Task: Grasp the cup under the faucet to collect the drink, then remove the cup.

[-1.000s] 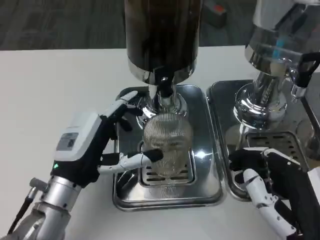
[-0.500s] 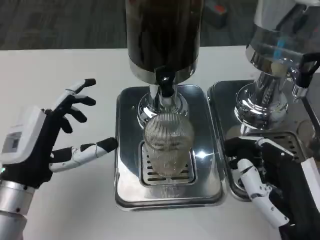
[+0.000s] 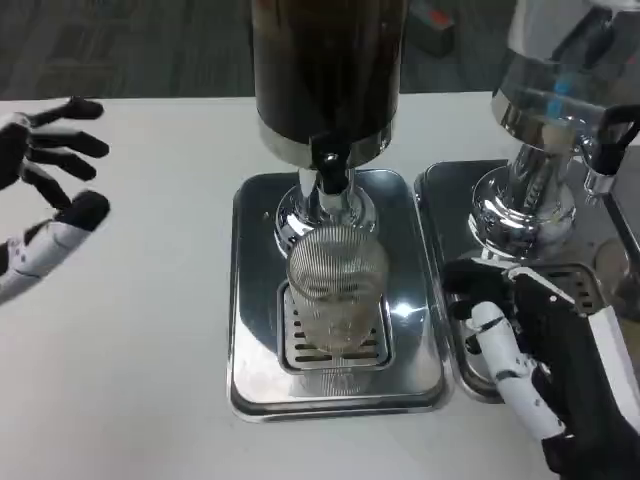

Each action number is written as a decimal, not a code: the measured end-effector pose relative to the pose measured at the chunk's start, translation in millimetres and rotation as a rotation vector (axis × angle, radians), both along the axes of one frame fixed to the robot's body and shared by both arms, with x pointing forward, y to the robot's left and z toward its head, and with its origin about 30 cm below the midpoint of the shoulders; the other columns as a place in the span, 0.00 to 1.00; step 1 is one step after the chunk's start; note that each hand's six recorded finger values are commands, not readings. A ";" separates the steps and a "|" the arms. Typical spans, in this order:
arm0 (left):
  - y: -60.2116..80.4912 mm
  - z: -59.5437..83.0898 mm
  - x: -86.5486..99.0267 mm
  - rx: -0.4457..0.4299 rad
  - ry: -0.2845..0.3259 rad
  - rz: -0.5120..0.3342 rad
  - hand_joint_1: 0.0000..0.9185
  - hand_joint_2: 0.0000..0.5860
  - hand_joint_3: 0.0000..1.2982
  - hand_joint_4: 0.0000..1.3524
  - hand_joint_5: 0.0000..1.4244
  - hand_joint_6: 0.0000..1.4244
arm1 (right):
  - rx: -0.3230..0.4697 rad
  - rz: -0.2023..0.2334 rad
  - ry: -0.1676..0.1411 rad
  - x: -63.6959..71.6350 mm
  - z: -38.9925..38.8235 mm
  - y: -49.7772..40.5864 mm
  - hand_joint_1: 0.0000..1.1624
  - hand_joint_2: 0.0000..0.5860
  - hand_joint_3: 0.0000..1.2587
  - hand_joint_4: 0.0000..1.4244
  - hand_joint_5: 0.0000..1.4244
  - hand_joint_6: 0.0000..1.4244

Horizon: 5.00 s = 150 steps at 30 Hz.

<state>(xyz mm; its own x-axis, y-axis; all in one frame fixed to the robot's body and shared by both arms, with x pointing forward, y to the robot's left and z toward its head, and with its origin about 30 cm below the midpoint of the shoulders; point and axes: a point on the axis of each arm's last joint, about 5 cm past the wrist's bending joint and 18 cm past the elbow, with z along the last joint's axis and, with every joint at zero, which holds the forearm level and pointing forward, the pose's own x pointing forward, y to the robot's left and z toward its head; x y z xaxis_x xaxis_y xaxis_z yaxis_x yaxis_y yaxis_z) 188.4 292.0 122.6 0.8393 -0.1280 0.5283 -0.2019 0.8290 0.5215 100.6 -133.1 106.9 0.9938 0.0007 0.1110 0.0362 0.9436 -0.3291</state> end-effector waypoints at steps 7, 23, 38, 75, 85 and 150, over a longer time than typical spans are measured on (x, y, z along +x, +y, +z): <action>20.2 40.1 20.7 -0.249 0.073 -0.297 0.00 0.14 0.33 0.30 0.30 0.32 | 0.010 0.000 -0.001 4.3 -4.1 2.8 0.11 0.80 0.35 0.26 0.32 0.44; 23.3 71.1 57.4 -0.420 0.476 -0.932 0.00 0.11 0.15 0.07 0.10 0.13 | 0.039 -0.013 -0.011 10.7 -10.5 7.1 0.10 0.82 0.33 0.25 0.31 0.40; -10.7 67.9 78.8 -0.426 0.550 -1.062 0.00 0.11 0.14 0.07 0.09 0.12 | 0.063 -0.044 -0.015 11.2 -13.1 9.0 0.03 0.79 0.32 0.25 0.31 0.37; -60.4 32.6 94.6 -0.355 0.529 -0.990 0.00 0.13 0.15 0.06 0.08 0.10 | 0.087 -0.075 -0.006 8.1 -15.9 11.7 0.00 0.78 0.29 0.24 0.30 0.36; -64.0 28.2 96.5 -0.274 0.538 -0.982 0.00 0.13 0.18 0.08 0.09 0.11 | 0.085 -0.081 -0.004 6.3 -15.7 10.6 0.00 0.77 0.29 0.25 0.31 0.36; -62.1 28.5 87.8 0.127 0.289 -0.898 0.00 0.20 0.22 0.13 0.12 0.15 | 0.053 -0.046 0.008 3.7 -10.4 6.2 0.14 0.78 0.29 0.28 0.32 0.36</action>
